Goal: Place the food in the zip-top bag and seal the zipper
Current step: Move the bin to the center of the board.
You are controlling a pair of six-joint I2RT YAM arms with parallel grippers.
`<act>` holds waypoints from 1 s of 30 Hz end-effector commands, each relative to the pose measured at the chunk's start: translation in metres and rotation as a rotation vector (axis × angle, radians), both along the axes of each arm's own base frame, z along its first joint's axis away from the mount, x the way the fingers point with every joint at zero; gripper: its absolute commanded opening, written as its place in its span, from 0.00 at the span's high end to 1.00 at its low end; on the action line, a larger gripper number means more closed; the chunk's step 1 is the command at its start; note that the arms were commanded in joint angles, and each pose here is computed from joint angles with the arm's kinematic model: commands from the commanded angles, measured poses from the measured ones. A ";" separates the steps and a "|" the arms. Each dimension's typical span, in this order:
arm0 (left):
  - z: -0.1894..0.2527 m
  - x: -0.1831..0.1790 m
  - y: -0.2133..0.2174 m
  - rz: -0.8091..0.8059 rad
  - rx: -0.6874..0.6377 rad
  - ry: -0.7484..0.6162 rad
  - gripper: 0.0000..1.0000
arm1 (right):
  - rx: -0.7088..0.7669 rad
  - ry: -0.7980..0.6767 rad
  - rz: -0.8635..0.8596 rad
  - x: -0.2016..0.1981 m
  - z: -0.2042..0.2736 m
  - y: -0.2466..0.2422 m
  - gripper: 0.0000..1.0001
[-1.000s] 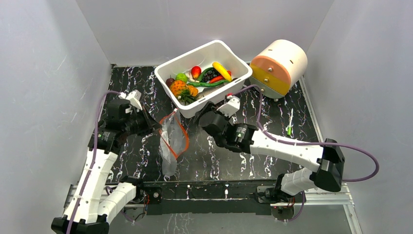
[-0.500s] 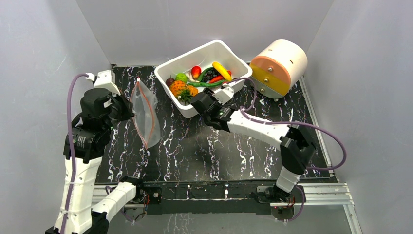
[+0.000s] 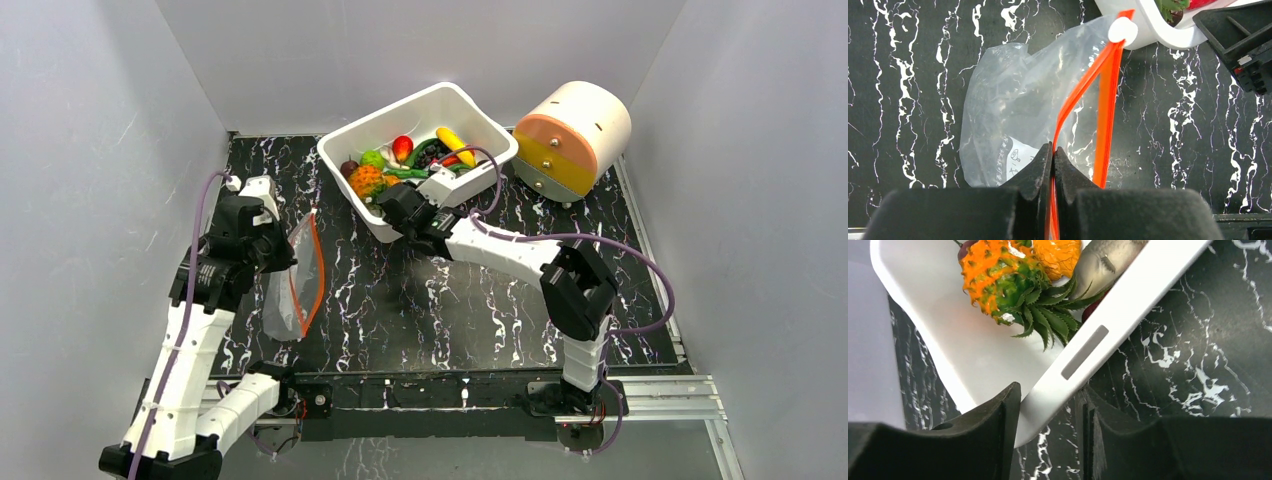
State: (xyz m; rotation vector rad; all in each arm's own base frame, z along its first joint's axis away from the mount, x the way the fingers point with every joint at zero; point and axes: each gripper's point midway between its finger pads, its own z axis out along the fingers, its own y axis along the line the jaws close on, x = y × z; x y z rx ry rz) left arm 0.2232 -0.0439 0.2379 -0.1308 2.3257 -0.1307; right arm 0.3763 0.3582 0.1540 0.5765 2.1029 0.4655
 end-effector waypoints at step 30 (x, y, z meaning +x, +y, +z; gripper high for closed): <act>0.055 0.040 0.024 0.015 0.197 -0.114 1.00 | -0.547 -0.009 0.233 -0.107 0.036 -0.188 0.59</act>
